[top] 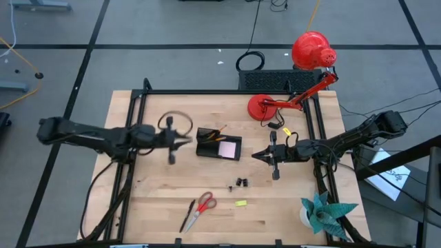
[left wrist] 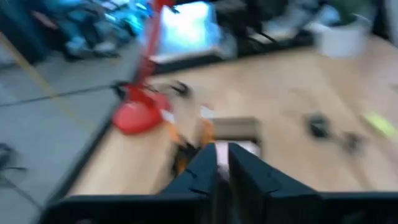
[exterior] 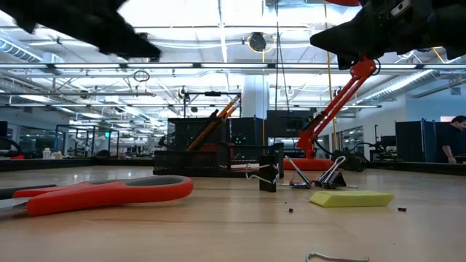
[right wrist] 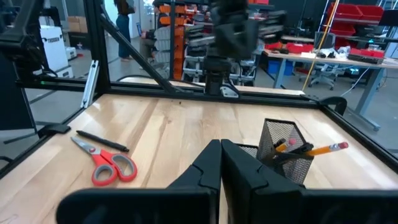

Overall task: Pick and place office supplies into organizer
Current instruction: Put the black pen into the black desk organizer

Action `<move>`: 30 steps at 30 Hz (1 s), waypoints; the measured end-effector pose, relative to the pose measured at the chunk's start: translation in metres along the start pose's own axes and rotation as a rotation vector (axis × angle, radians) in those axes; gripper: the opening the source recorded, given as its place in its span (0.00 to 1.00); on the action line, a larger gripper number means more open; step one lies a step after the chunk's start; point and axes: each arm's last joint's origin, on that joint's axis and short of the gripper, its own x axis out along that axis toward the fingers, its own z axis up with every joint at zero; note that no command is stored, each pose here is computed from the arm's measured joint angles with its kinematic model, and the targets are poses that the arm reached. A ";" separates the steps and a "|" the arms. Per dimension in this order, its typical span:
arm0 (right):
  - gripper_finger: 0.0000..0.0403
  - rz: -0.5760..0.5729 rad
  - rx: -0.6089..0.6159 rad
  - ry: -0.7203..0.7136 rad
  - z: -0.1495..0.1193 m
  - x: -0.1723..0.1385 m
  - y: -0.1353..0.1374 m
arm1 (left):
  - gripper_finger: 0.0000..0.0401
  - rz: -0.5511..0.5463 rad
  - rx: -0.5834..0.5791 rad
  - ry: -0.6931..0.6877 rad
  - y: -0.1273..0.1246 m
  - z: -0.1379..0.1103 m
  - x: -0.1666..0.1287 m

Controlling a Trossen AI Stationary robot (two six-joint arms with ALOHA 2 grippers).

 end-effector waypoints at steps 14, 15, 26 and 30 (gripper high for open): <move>0.01 0.001 0.049 0.020 -0.002 0.000 0.000 | 0.02 -0.314 -0.228 -0.015 -0.064 -0.063 -0.020; 0.01 0.001 0.049 0.019 -0.002 0.000 0.000 | 0.02 -0.317 -0.274 -0.024 -0.067 -0.068 -0.020; 0.01 0.001 0.045 0.019 -0.002 0.000 0.000 | 0.01 -0.208 -0.326 0.207 -0.107 -0.096 -0.007; 0.01 0.001 0.042 0.034 -0.003 0.000 0.000 | 0.02 -0.032 -0.289 0.187 -0.106 -0.105 0.000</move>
